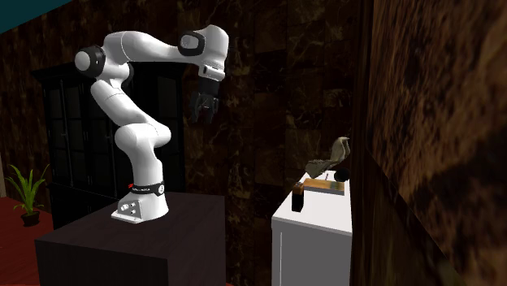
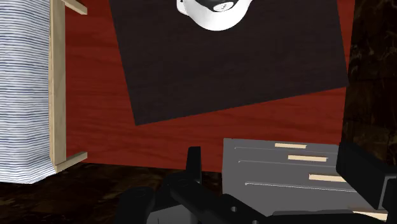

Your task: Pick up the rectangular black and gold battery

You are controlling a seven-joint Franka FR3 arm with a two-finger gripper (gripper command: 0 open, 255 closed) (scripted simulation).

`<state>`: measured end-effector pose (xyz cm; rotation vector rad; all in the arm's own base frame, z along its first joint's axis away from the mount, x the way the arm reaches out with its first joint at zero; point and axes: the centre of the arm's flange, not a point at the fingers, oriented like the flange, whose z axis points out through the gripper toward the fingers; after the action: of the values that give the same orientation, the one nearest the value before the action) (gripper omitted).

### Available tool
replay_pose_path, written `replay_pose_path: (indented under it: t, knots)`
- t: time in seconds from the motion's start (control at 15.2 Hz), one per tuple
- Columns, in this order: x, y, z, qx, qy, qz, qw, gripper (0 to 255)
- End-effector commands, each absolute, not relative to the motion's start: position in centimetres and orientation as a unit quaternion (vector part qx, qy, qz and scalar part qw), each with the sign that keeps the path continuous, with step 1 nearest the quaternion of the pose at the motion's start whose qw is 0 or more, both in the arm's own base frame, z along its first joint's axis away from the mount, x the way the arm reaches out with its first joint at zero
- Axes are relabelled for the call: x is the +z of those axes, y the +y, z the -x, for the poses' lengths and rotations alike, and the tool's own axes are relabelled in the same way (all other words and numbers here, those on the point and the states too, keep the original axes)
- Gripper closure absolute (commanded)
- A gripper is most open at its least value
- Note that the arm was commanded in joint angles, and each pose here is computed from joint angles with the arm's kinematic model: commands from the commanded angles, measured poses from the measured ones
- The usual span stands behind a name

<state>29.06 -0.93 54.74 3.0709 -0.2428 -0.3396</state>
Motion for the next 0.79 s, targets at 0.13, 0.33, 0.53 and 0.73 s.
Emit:
replay_pose_path:
  t: [0.13, 0.33, 0.53, 0.73]
  knots:
    - [53.4, -0.8, -31.3, -0.111, -0.08, -0.99, 0.019, 0]
    - [51.4, -0.5, -34.8, -0.112, -0.083, -0.99, 0.016, 0]
    - [49.4, -0.3, -38.2, -0.113, -0.086, -0.99, 0.013, 0]
    - [47.4, -0.1, -41.6, -0.115, -0.089, -0.989, 0.01, 0]
